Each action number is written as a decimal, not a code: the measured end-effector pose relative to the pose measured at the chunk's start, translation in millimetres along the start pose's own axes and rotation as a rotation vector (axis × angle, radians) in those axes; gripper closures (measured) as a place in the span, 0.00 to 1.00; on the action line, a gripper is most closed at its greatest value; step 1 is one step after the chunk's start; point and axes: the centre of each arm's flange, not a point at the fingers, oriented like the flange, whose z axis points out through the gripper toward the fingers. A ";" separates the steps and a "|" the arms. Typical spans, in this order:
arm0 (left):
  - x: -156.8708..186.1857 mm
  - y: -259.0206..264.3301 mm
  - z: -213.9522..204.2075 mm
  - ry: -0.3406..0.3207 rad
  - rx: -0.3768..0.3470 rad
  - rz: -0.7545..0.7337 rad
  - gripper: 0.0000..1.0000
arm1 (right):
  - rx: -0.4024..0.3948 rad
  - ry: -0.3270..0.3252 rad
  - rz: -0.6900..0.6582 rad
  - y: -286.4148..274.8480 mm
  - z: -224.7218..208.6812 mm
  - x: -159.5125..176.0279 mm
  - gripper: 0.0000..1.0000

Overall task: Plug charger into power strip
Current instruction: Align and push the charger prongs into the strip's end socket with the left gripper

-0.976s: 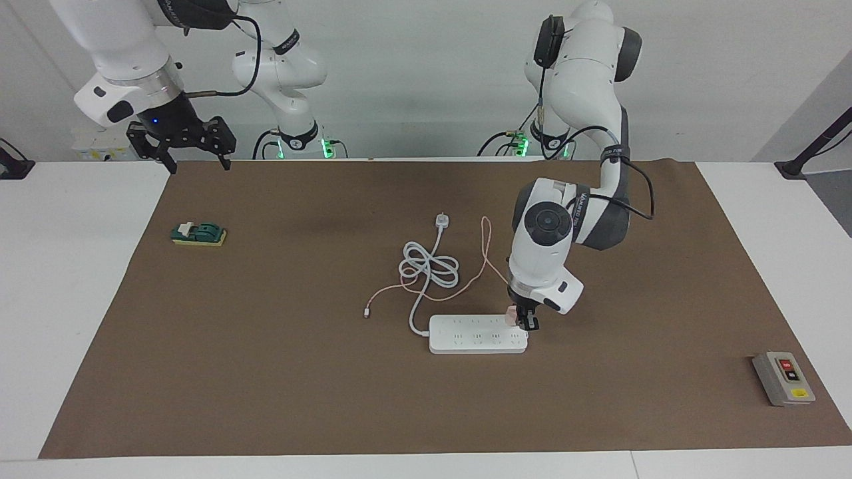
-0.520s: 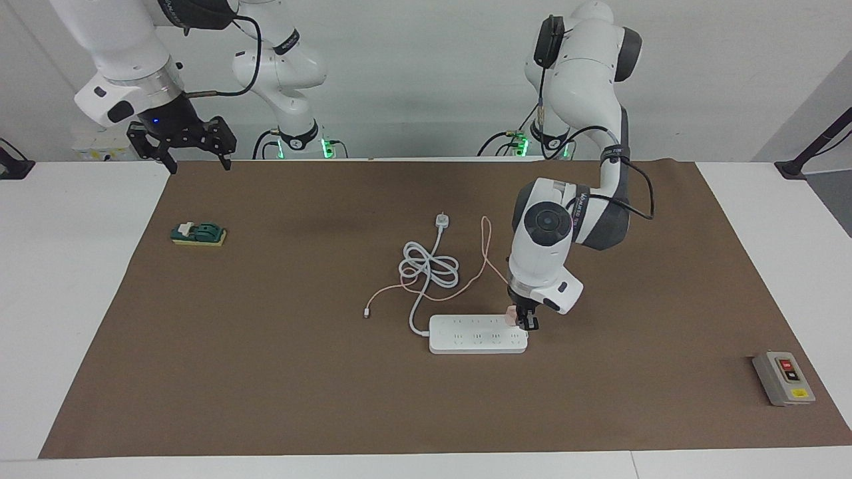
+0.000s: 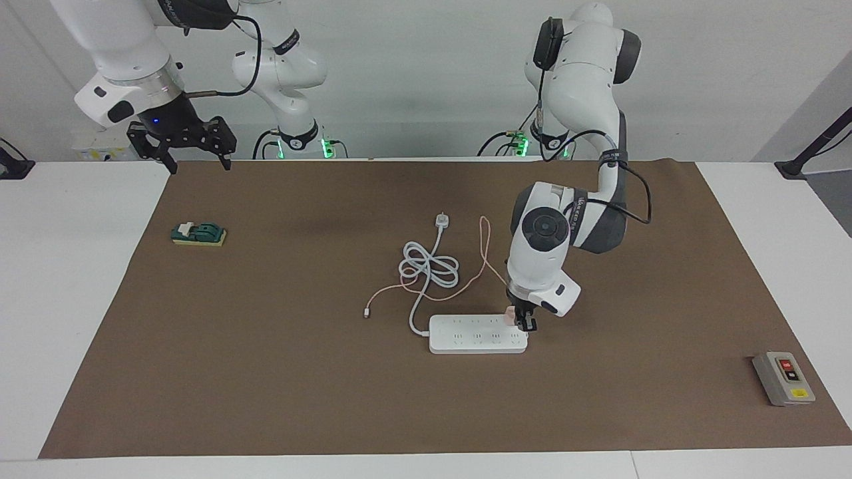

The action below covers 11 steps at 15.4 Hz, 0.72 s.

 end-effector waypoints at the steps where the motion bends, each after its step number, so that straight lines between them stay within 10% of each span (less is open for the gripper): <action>1: 0.0 0.0 0.0 0.000 0.000 0.000 0.70 | 0.000 0.000 0.000 0.0 0.0 0.0 0.00; 11: -0.1 0.3 1.3 0.001 0.002 0.011 0.70 | 0.000 0.000 0.000 -0.2 0.0 0.0 0.00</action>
